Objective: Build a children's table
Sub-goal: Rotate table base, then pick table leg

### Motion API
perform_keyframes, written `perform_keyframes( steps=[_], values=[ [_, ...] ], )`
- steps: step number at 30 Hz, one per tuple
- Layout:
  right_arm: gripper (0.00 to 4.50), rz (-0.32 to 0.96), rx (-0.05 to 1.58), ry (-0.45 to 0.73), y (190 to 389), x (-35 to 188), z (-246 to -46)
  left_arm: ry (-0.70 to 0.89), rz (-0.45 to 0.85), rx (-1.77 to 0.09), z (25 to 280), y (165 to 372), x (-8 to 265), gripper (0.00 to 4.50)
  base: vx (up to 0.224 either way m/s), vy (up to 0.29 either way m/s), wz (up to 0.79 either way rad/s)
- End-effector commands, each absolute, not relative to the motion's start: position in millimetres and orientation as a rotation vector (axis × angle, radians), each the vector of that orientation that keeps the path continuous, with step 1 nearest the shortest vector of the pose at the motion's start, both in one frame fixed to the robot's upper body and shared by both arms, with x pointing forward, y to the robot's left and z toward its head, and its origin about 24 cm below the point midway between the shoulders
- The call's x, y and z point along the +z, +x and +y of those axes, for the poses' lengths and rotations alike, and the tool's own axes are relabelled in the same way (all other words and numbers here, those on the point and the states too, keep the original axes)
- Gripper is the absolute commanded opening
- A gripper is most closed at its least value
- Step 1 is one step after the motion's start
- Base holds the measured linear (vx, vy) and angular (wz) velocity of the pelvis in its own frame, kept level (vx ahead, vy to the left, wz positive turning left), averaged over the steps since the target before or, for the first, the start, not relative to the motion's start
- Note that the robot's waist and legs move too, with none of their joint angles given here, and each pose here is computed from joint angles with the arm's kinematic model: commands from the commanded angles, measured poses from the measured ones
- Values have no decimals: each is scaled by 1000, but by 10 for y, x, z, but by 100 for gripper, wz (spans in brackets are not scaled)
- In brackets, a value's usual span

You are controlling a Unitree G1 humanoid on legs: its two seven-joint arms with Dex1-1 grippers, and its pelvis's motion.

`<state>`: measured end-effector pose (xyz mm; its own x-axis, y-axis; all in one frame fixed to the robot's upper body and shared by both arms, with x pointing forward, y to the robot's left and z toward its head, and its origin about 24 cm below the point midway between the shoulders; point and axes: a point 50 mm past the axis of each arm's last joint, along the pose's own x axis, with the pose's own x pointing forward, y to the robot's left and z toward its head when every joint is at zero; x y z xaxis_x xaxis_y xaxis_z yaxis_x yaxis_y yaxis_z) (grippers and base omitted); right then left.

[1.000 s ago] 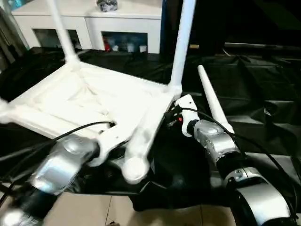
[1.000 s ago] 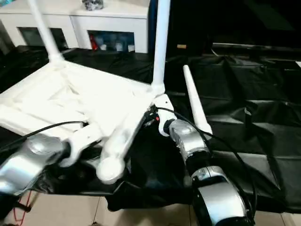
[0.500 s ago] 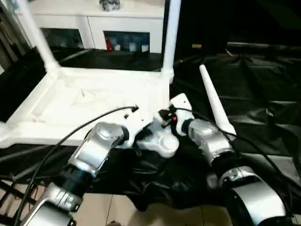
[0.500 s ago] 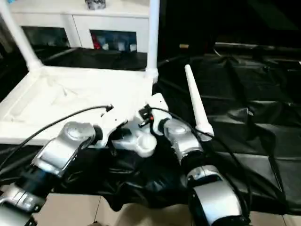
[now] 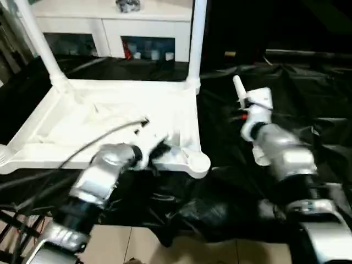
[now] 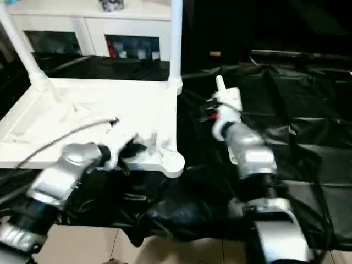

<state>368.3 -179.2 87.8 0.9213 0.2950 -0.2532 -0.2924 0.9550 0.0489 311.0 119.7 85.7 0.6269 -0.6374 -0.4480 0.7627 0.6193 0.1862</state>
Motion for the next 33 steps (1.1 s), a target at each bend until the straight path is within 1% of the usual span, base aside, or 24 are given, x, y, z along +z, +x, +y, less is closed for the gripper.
perform_keyframes(
  steps=[1,2,3,5,7,9,10,12,13,14,16,18,19,20,21,23,24,26,27,29,30,31,33],
  values=[
    [86,304,182,-2,3707,893,-2032,339,316,-834,1212,3066,988,85,0,0,0],
    [92,335,129,-16,3722,895,-2148,301,276,-833,1203,3044,1071,89,0,0,0],
    [92,334,120,-19,3731,908,-2179,280,256,-842,1190,3031,1106,89,0,0,0],
    [113,329,93,5,3747,956,-2231,225,210,-864,1144,2995,1174,105,0,0,0],
    [129,332,94,10,3747,962,-2232,218,208,-865,1139,2989,1178,124,0,0,0],
    [157,361,87,10,3760,967,-2245,225,209,-877,1118,2964,1181,149,0,0,0],
    [157,374,88,7,3775,967,-2247,232,208,-878,1107,2956,1177,149,0,0,0],
    [176,386,92,7,3790,968,-2246,232,208,-877,1098,2944,1181,167,0,0,0],
    [176,400,103,7,3808,973,-2238,222,205,-876,1085,2925,1191,167,0,0,0],
    [195,410,111,7,3819,976,-2233,215,203,-875,1076,2909,1198,183,0,0,0],
    [211,415,119,17,3852,998,-2216,211,197,-872,1069,2870,1208,202,0,0,0],
    [230,419,108,13,3885,1012,-2208,209,198,-871,1061,2828,1201,217,0,0,0],
    [230,421,104,15,3895,1017,-2200,205,201,-877,1056,2795,1198,217,0,0,0],
    [246,423,103,15,3904,1021,-2190,201,200,-884,1051,2770,1200,238,0,0,0],
    [255,424,103,15,3909,1024,-2183,199,199,-888,1047,2754,1203,247,0,0,0],
    [269,409,33,-16,3950,1044,-2200,198,189,-907,1035,2691,1232,257,0,0,0],
    [269,409,33,-16,3950,1044,-2200,198,189,-907,1035,2691,1232,257,0,0,0],
    [295,448,-11,5,3950,1010,-2242,202,185,-920,1045,2632,1263,283,0,0,0],
    [304,460,-7,14,3948,1001,-2241,203,185,-924,1050,2615,1270,296,0,0,0],
    [306,506,16,25,3939,970,-2229,207,187,-928,1062,2582,1283,301,0,0,0],
    [307,543,20,9,3927,945,-2231,207,190,-928,1072,2557,1289,327,0,0,0],
    [307,561,20,2,3920,933,-2234,208,192,-927,1077,2544,1291,327,0,0,0],
    [307,609,7,17,3902,909,-2248,214,201,-922,1096,2519,1291,348,0,0,0]
  ],
)
